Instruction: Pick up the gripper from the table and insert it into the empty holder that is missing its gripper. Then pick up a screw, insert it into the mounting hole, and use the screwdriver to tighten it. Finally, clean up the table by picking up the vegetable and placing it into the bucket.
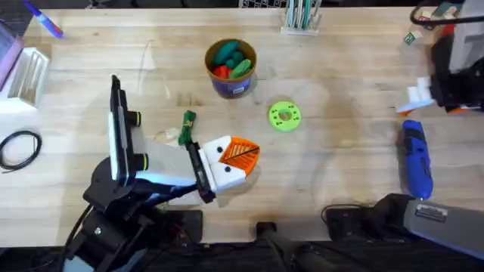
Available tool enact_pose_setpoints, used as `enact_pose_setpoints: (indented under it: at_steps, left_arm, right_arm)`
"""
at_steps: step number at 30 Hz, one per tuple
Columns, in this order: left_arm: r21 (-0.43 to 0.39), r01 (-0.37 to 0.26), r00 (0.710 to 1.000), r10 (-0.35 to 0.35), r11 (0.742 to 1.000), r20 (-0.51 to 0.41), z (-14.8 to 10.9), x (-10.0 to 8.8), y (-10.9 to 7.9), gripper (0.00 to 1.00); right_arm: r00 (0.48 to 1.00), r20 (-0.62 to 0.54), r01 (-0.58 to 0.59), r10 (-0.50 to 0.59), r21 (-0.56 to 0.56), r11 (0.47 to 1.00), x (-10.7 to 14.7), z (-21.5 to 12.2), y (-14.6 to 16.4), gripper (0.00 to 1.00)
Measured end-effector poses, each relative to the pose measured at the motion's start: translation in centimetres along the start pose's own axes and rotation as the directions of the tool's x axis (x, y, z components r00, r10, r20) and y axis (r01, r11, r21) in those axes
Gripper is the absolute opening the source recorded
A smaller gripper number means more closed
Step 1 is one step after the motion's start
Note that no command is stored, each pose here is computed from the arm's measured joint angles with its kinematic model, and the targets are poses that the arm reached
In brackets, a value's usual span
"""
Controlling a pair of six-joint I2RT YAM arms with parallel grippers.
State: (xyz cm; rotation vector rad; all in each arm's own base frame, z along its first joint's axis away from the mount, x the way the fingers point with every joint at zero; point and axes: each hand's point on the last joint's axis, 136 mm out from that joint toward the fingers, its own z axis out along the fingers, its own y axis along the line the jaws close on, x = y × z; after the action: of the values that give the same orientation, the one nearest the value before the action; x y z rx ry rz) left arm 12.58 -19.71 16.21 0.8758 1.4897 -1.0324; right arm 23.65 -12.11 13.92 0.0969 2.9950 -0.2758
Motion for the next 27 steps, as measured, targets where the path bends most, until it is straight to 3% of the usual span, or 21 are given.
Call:
enact_pose_setpoints:
  at_steps: [11,20,27]
  left_arm:
    - [0.000,0.000,1.000,0.000,1.000,0.000,0.0,0.0,0.0,0.010]
    - [0.000,0.000,1.000,0.000,1.000,0.000,0.0,0.0,0.0,0.010]
    - [0.000,0.000,1.000,0.000,1.000,0.000,0.0,0.0,0.0,0.010]
  right_arm:
    - [0.992,-0.085,-0.105,0.095,-0.118,0.987,2.5,3.2,-3.1,0.919]
    - [0.981,-0.187,-0.081,0.044,-0.198,0.977,6.7,7.0,-1.7,0.920]
    - [0.992,-0.118,-0.053,0.034,-0.160,0.986,5.7,8.6,-2.5,0.943]
